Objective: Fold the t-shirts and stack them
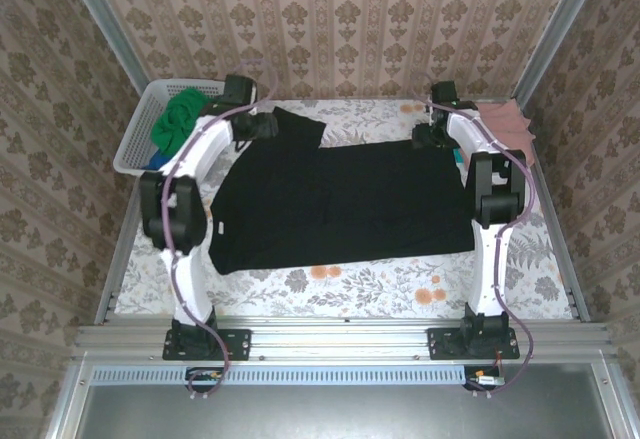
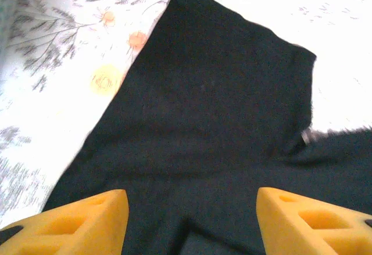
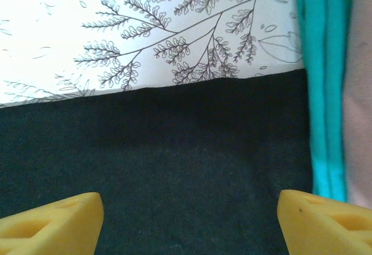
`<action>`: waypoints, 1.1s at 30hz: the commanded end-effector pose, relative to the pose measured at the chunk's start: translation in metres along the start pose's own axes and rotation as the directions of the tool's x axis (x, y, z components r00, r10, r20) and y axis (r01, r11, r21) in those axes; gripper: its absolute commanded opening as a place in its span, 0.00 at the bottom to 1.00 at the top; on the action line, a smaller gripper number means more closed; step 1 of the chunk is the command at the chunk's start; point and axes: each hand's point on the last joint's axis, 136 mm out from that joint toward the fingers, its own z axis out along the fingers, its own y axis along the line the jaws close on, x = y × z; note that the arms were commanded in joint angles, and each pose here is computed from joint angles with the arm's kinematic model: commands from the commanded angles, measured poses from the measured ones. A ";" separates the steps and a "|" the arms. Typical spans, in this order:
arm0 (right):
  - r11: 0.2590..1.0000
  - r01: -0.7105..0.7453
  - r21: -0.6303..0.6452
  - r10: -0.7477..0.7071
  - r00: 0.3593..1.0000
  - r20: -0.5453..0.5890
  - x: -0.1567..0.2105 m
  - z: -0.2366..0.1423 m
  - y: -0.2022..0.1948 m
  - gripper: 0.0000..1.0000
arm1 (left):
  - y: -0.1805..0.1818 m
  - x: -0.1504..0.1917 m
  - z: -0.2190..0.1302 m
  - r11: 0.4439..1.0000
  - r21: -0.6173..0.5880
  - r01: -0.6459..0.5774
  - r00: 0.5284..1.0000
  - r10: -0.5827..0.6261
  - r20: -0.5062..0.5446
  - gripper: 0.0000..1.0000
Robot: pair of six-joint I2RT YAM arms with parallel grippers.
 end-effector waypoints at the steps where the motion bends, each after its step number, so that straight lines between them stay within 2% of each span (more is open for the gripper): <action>1: 0.998 -0.029 -0.059 0.026 0.998 -0.053 0.002 0.004 0.014 0.80 | 0.009 -0.006 0.032 0.998 -0.044 -0.038 0.997 0.035 -0.069 0.61; 5: 0.999 -0.019 -0.028 0.016 0.996 -0.088 0.003 0.019 0.010 0.80 | 0.014 -0.024 0.078 0.997 0.008 0.075 0.994 -0.074 -0.079 0.60; 7: 0.999 -0.021 -0.027 0.017 0.993 -0.116 0.007 0.028 0.010 0.78 | 0.015 -0.035 0.096 0.989 0.059 0.134 0.990 -0.131 -0.051 0.61; 10: 0.999 -0.030 -0.044 0.024 0.990 -0.139 0.010 0.036 0.013 0.75 | 0.024 -0.044 0.115 0.981 0.069 0.179 0.984 -0.178 -0.017 0.63; 14: 0.995 -0.040 -0.090 0.025 0.988 -0.155 0.013 0.038 0.022 0.61 | 0.030 -0.037 0.137 0.956 0.116 0.268 0.963 -0.266 -0.038 0.64; 18: 0.988 -0.058 -0.140 0.033 0.985 -0.171 0.017 0.037 0.031 0.43 | 0.035 -0.019 0.148 0.958 0.083 0.275 0.960 -0.268 -0.079 0.61; 21: 0.985 -0.058 -0.165 0.028 0.983 -0.181 0.021 0.034 0.037 0.33 | 0.034 -0.003 0.153 0.960 0.083 0.267 0.959 -0.255 -0.125 0.51; 23: 0.985 -0.053 -0.166 0.024 0.985 -0.172 0.020 0.028 0.038 0.29 | 0.032 0.001 0.152 0.962 0.094 0.256 0.960 -0.241 -0.145 0.32; 25: 0.984 -0.050 -0.168 0.025 0.988 -0.150 0.018 0.020 0.039 0.27 | 0.026 0.002 0.147 0.961 0.127 0.245 0.962 -0.225 -0.153 0.17; 27: 0.984 -0.048 -0.169 0.026 0.991 -0.128 0.015 0.012 0.038 0.25 | 0.023 -0.002 0.138 0.963 0.144 0.227 0.968 -0.207 -0.145 0.07; 29: 0.985 -0.043 -0.170 0.023 0.993 -0.117 0.014 0.004 0.037 0.24 | 0.020 -0.005 0.128 0.965 0.164 0.205 0.974 -0.184 -0.134 0.01; 30: 0.986 -0.039 -0.164 0.019 0.993 -0.119 0.015 0.001 0.037 0.26 | 0.020 -0.007 0.122 0.966 0.167 0.195 0.976 -0.175 -0.131 0.03; 32: 0.990 -0.042 -0.135 0.025 0.992 -0.125 0.019 -0.002 0.031 0.34 | 0.023 -0.006 0.112 0.971 0.148 0.188 0.975 -0.166 -0.148 0.31; 33: 0.990 -0.042 -0.132 0.025 0.991 -0.129 0.022 -0.004 0.030 0.36 | 0.024 -0.004 0.107 0.974 0.141 0.177 0.975 -0.155 -0.157 0.32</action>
